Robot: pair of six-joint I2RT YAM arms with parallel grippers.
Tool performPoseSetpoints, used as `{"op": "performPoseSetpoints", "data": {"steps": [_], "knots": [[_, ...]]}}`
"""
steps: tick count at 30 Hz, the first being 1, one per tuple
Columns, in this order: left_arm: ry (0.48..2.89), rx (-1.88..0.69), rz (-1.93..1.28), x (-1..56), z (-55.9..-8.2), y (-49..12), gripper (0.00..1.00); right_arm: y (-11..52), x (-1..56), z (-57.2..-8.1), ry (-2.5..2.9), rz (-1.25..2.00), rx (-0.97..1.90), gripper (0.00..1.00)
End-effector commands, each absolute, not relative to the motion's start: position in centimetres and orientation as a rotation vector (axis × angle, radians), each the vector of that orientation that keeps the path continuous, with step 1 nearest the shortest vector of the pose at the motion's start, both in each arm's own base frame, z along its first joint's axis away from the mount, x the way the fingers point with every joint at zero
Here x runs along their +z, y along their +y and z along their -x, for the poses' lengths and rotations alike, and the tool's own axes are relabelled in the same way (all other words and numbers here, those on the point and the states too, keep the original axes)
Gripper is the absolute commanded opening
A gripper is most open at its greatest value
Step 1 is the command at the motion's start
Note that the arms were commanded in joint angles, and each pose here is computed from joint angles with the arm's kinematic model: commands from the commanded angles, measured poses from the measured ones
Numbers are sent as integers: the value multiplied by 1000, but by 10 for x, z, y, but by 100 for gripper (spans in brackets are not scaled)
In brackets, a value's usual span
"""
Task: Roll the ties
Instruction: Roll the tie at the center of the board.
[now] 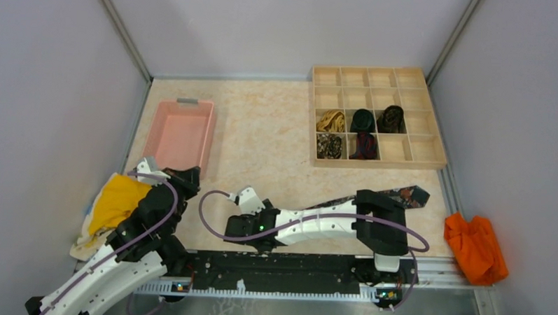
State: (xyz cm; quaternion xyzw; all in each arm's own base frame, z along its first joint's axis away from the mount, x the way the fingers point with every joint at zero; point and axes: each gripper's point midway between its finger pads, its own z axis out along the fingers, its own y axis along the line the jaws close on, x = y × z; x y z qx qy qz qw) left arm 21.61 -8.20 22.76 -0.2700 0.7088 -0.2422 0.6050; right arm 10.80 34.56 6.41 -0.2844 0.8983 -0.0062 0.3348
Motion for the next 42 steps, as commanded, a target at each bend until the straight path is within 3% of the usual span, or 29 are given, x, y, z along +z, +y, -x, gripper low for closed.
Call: {"op": "performPoseSetpoints", "data": {"steps": [1, 16, 29, 42], "knots": [[1709, -404, 647, 209, -205, -56, 0, 360, 66, -109, 2313, 798, -41, 60], [1701, -411, 598, 211, -208, -62, 0, 326, 19, -120, 2498, 682, -69, 59], [1707, -421, 578, 208, -210, -66, 0, 323, 20, -141, 2466, 623, -31, 23], [1704, -447, 521, 213, -219, -82, 0, 380, 99, -130, 2277, 611, 834, 19]]}}
